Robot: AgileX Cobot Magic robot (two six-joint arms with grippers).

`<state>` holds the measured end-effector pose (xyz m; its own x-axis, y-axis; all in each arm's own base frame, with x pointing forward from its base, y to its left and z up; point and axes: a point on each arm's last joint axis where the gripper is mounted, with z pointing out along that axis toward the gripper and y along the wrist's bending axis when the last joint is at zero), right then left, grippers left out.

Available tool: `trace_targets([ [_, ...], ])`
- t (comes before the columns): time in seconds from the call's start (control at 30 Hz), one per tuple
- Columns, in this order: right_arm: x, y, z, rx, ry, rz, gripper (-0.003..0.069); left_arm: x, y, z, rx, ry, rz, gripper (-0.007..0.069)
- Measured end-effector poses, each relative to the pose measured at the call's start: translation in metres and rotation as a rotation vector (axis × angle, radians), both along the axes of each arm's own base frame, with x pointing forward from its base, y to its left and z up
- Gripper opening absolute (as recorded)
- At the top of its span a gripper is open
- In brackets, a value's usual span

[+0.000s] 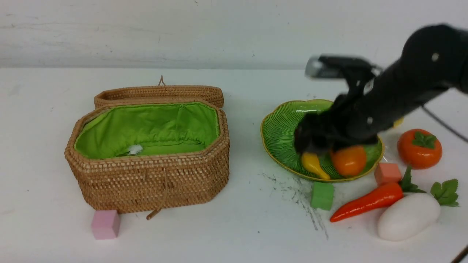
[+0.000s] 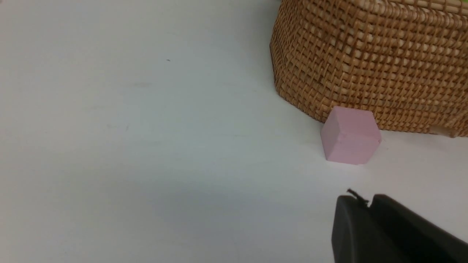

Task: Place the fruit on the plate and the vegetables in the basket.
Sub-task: Use the right arm to grab a mangosteen and put it into the right plate

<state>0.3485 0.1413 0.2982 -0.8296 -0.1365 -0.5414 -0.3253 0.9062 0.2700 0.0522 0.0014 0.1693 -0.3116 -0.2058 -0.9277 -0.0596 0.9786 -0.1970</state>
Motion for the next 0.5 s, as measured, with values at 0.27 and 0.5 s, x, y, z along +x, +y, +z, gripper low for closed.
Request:
trace_targets([
  [0.27,0.102,-0.026,-0.031,0.049,-0.061,-0.164,0.0575,0.0,0.0,0.0,0.0,0.0,0.0,0.0061],
  [0.5,0.15,-0.016,-0.084,0.046,-0.032,-0.166,0.0575,0.0,0.0,0.0,0.0,0.0,0.0,0.0066],
])
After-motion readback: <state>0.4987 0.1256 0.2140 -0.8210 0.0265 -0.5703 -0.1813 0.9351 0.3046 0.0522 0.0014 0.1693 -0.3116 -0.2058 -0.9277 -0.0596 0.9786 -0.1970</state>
